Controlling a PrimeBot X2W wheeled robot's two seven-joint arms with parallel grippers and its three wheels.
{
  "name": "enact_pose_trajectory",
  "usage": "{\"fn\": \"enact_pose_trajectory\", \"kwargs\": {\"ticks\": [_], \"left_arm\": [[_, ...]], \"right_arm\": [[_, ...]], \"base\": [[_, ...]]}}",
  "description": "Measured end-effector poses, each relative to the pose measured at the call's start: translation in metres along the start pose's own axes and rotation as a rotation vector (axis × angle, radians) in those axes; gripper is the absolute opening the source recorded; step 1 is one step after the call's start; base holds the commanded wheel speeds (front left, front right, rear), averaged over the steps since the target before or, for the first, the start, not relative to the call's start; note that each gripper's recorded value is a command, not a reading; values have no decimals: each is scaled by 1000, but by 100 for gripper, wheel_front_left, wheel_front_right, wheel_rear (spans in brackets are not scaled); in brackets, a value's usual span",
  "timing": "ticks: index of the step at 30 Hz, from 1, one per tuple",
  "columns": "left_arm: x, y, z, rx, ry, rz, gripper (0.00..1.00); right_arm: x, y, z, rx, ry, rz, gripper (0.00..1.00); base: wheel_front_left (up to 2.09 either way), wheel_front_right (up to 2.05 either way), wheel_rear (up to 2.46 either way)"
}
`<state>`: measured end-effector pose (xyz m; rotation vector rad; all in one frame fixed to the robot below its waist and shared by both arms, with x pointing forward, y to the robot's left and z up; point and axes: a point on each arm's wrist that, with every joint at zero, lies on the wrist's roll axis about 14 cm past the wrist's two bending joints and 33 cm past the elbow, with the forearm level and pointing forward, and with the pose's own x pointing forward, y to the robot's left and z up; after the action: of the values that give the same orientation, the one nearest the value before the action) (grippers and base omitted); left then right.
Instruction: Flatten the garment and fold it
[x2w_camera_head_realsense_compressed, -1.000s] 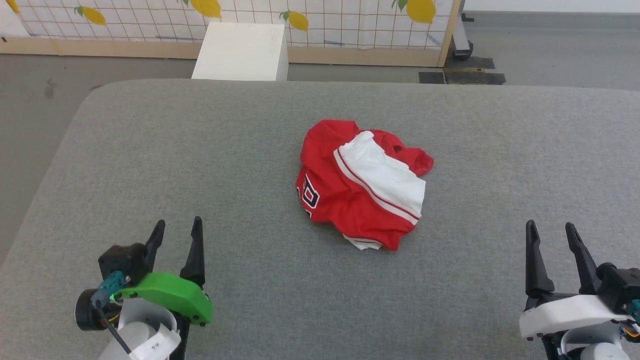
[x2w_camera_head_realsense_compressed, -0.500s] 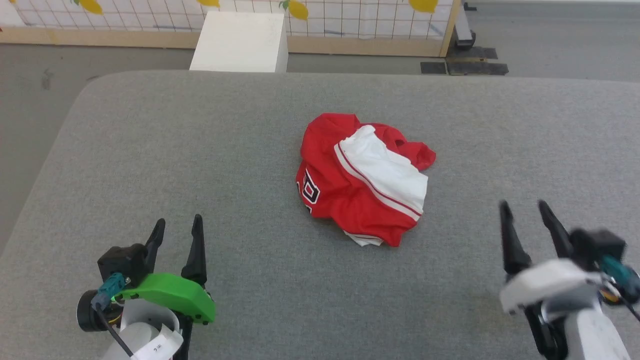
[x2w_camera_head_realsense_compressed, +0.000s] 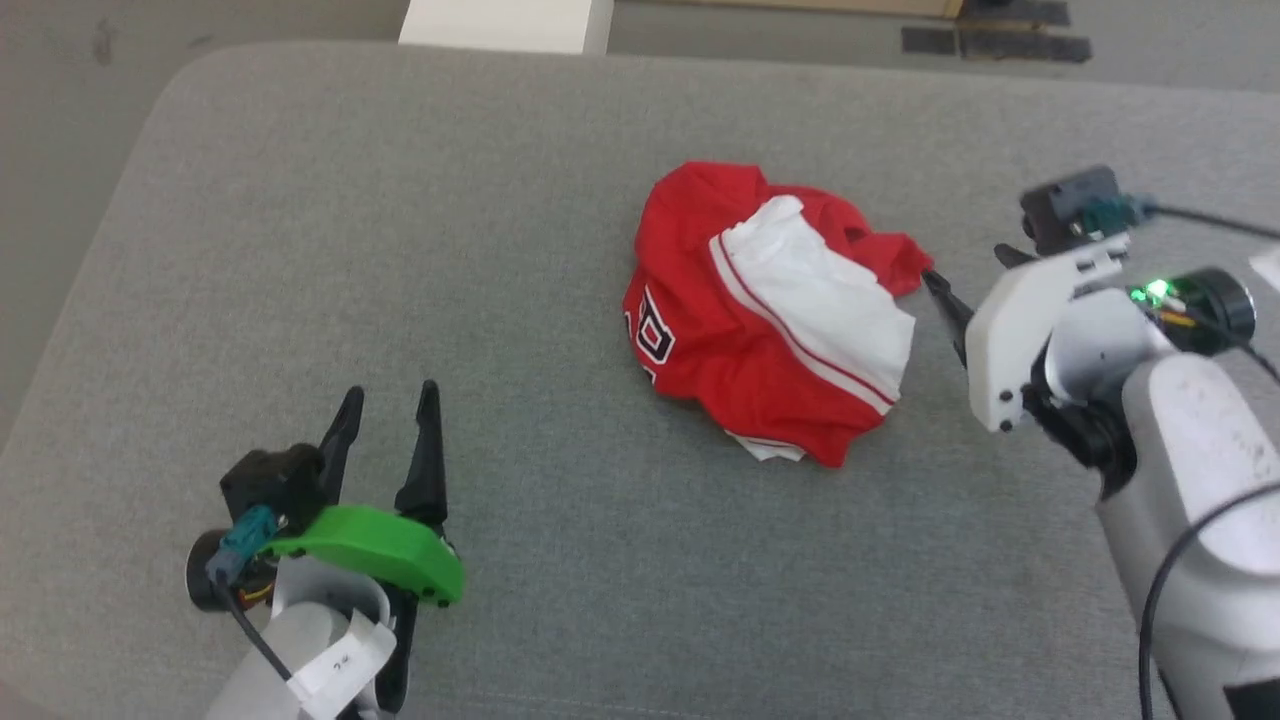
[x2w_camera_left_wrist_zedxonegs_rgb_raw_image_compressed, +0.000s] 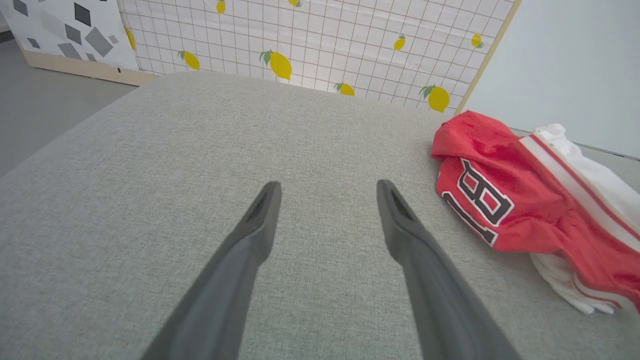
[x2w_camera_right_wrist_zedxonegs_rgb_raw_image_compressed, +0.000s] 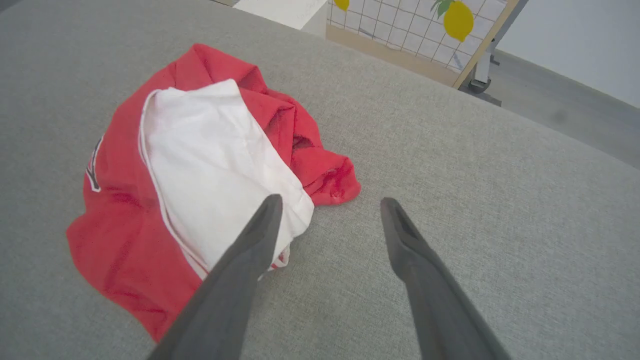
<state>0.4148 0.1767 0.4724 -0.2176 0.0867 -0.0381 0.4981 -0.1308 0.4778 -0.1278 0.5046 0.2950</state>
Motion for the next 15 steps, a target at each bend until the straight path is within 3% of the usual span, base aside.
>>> {"fn": "enact_pose_trajectory", "kwargs": {"ticks": [7, 15], "left_arm": [[10, 8, -16, -14, 36, 28, 100], [10, 20, -35, -22, 80, 65, 100]], "right_arm": [[40, 14, -34, -144, 259, 52, 100], [66, 42, -78, -223, 403, 134, 100]], "base": [[0, 0, 0], [0, 0, 0]]}}
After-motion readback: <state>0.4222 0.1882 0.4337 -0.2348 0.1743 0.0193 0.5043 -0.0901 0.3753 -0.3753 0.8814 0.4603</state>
